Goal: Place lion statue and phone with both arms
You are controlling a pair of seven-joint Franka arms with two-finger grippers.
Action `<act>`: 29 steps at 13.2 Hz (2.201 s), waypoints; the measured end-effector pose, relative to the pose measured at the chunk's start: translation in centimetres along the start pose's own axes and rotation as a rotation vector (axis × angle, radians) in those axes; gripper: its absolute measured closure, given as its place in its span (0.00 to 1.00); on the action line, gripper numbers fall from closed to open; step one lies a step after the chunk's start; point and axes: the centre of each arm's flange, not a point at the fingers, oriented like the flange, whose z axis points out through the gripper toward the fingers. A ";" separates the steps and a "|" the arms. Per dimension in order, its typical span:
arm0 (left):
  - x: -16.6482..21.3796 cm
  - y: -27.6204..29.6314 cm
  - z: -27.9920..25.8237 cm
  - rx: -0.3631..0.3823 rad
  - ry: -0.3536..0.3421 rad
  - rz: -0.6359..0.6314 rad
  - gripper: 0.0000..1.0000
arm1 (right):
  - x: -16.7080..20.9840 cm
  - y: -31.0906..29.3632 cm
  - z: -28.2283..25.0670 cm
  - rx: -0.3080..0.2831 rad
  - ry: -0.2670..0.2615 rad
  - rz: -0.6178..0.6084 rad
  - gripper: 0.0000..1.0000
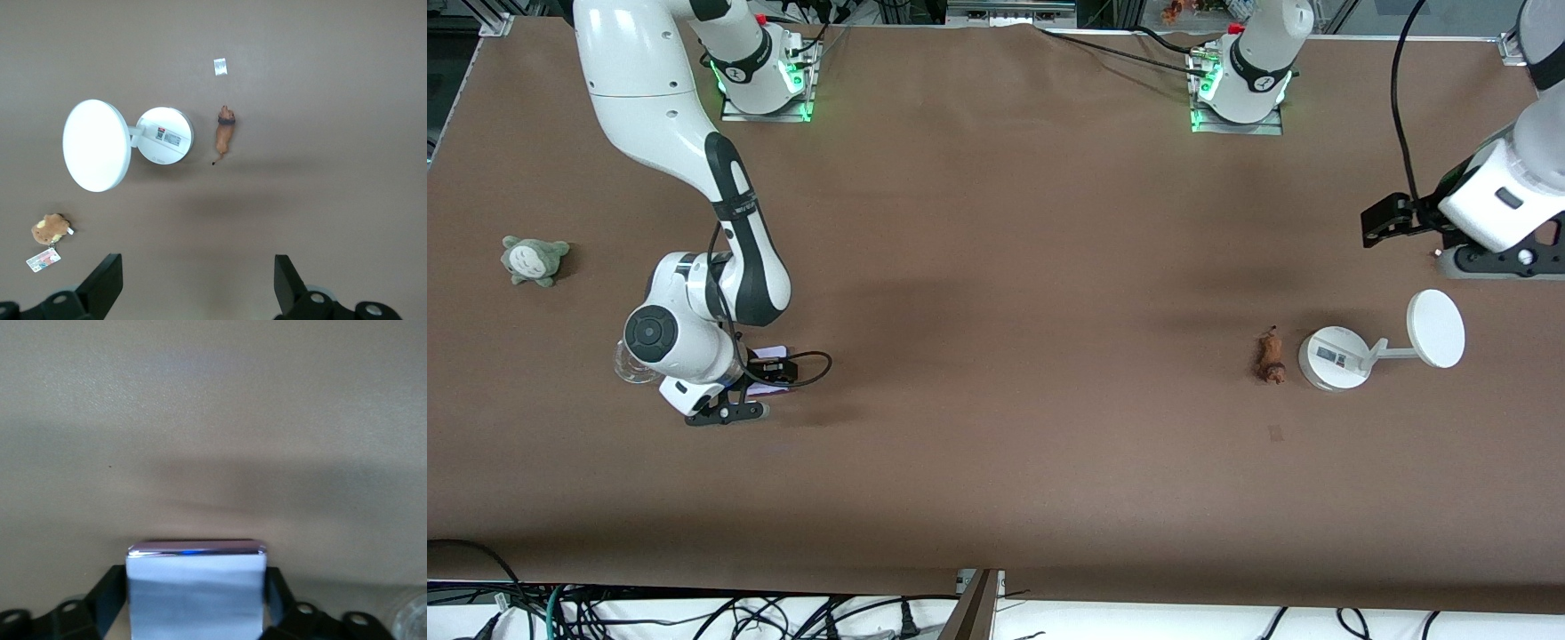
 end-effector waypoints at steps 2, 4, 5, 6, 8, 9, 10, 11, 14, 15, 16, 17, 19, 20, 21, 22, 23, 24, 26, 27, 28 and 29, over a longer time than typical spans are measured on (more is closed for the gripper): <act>-0.1 -0.1 -0.7 -0.001 0.008 -0.001 0.00 | 0.2 -0.1 -0.2 0.001 0.005 -0.002 0.01; -0.1 0.0 -0.6 0.000 0.005 0.000 0.00 | 0.3 -0.4 -0.5 0.003 0.012 -0.005 0.01; -0.1 0.0 -0.6 0.000 0.004 0.000 0.00 | 0.5 -0.5 -0.8 0.004 0.017 -0.007 0.01; 0.0 0.0 -0.5 0.000 0.003 0.000 0.00 | 0.6 -0.5 -1.1 0.005 0.023 -0.008 0.01; 0.3 0.2 0.3 0.000 -0.016 0.004 0.00 | 1.0 -0.7 -2.4 0.010 0.044 -0.009 0.00; 0.8 0.6 1.3 0.000 -0.036 0.011 0.00 | 1.1 -0.8 -3.2 0.015 0.051 -0.009 0.00; 1.4 1.1 2.1 -0.001 -0.048 0.021 0.00 | 1.1 -0.8 -3.9 0.020 0.049 -0.003 0.00; 1.9 1.6 2.2 -0.002 -0.047 0.028 0.00 | 1.0 -0.8 -4.6 0.026 0.043 0.002 0.00; 2.0 1.4 0.6 -0.004 -0.019 0.025 0.00 | 0.8 0.0 -7.1 0.039 0.026 0.017 0.00; 1.8 1.3 -0.1 -0.005 -0.017 0.023 0.00 | 0.7 0.2 -8.1 0.044 0.019 0.021 0.00; 1.5 1.1 -0.8 -0.004 -0.020 0.020 0.00 | 0.5 0.5 -9.0 0.050 0.011 0.025 0.00; 1.3 0.9 -1.2 -0.004 -0.028 0.017 0.00 | 0.3 0.9 -9.8 0.054 0.000 0.031 0.00; 1.0 0.8 -2.0 -0.004 -0.027 0.014 0.00 | -0.1 1.8 -11.7 0.064 -0.023 0.044 0.00; 1.0 0.8 -2.4 -0.005 -0.020 0.014 0.00 | -0.3 2.2 -12.8 0.067 -0.036 0.050 0.00; 1.0 0.7 -2.8 -0.005 -0.014 0.013 0.00 | -0.3 2.3 -14.1 0.063 -0.049 0.056 0.00; 0.9 0.5 -3.0 -0.005 -0.011 0.010 0.00 | -0.2 2.2 -15.4 0.051 -0.058 0.064 0.00; 0.9 0.2 -3.1 -0.006 -0.010 0.004 0.00 | -0.1 2.0 -16.8 0.030 -0.063 0.074 0.00; 0.9 -0.2 -3.0 -0.006 -0.013 -0.003 0.00 | -0.1 1.8 -17.8 0.009 -0.067 0.086 0.00; 0.8 -0.7 -2.9 -0.006 -0.023 -0.011 0.00 | -0.2 1.5 -19.4 -0.010 -0.073 0.105 0.00; 0.8 -0.7 -2.9 -0.006 -0.025 -0.012 0.00 | -0.5 1.5 -20.3 -0.007 -0.077 0.103 0.00; 0.8 -0.7 -2.9 -0.006 -0.027 -0.012 0.00 | -0.8 1.8 -21.7 0.000 -0.080 0.108 0.00; 0.8 -0.7 -2.9 -0.006 -0.029 -0.012 0.00 | -1.4 2.2 -23.5 0.011 -0.082 0.117 0.00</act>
